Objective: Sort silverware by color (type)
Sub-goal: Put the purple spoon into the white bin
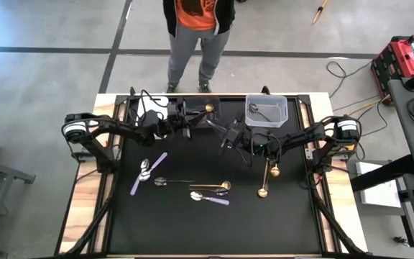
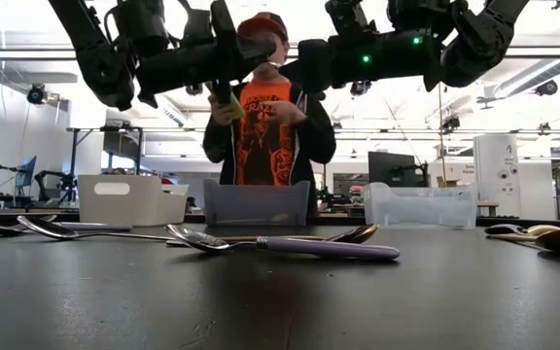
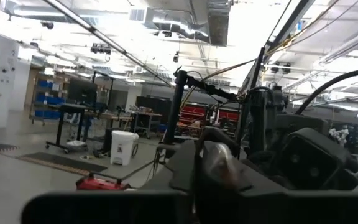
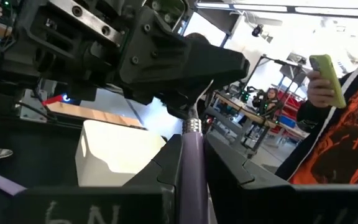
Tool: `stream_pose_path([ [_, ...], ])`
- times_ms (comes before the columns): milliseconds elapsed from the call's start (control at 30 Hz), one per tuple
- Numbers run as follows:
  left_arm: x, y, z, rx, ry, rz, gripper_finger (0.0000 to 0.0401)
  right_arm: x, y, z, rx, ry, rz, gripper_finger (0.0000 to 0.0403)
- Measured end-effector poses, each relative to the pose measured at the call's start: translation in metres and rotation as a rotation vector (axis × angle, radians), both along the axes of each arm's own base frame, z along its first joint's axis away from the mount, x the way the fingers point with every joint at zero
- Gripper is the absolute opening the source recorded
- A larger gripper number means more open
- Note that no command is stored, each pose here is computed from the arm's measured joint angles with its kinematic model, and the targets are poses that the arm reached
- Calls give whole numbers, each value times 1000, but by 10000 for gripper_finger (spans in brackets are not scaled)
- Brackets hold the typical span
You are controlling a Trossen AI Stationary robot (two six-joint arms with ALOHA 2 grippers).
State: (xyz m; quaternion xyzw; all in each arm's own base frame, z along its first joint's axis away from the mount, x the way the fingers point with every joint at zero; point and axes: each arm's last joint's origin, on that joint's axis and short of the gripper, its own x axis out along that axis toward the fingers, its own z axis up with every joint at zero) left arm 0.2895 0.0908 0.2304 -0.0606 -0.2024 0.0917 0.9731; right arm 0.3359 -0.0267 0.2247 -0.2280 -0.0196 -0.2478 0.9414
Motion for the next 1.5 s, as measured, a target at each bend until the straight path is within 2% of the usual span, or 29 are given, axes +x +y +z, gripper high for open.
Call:
stream_pose_path([
  [333,-1,0,2,-29,5,12,2,0,0,0,95,-44,19,139],
  [700,-10,9,9,-24,40,40,2,0,0,-2,223,-87,38,214],
  [900,-19,15,12,4,102,66,1,-3,0,5,272,-128,49,229],
  [1067,-26,11,16,143,232,-46,1,-9,1,14,367,-104,131,231],
  [1200,-35,4,20,249,330,-159,1,-12,-4,26,520,-16,319,231],
  [1300,-41,-2,25,283,359,-193,1,-7,-5,31,615,92,429,231],
  [1367,-43,-3,26,285,367,-195,1,-1,-4,28,637,177,445,231],
  [1500,-44,-6,29,288,360,-205,0,13,-5,25,627,229,427,231],
])
